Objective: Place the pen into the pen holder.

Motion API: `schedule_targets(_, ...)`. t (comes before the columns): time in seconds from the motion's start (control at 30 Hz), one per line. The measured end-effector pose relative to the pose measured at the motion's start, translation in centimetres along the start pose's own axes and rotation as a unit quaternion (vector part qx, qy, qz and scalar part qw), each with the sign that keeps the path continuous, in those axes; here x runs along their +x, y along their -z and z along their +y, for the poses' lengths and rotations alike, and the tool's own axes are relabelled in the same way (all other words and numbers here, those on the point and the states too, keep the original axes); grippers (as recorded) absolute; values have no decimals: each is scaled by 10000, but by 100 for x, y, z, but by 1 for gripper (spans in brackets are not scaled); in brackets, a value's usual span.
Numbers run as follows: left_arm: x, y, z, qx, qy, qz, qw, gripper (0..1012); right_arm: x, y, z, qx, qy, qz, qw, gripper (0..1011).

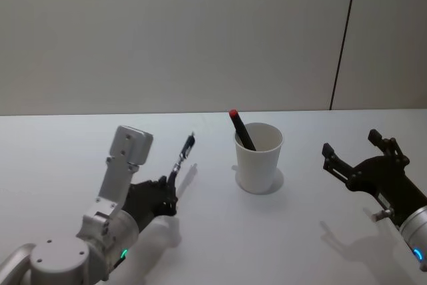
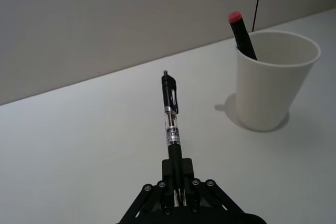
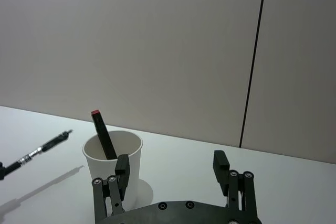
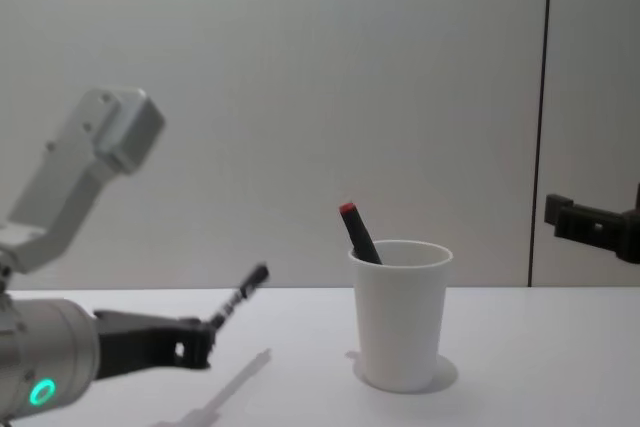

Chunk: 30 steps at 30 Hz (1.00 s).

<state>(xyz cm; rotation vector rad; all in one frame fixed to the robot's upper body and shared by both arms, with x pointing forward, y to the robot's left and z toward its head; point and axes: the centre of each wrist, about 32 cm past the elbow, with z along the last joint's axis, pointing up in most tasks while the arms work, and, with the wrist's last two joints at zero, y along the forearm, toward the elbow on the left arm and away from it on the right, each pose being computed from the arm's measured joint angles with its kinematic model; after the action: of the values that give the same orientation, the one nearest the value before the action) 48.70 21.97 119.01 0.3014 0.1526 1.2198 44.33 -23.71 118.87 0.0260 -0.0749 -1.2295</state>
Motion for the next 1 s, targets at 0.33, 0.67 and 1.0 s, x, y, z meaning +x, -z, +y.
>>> schedule_targets(0.33,65,4,133,-770,-289,140,9965,105,0,0,0,0,0,0,10000,1002)
schedule_targets(0.67,141,-61,222,-1648,-346,188,9855,105,0,0,0,0,0,0,10000,1002)
schedule_targets(1.0,193,-182,205,-2366,56,102,9715,105,0,0,0,0,0,0,10000,1002)
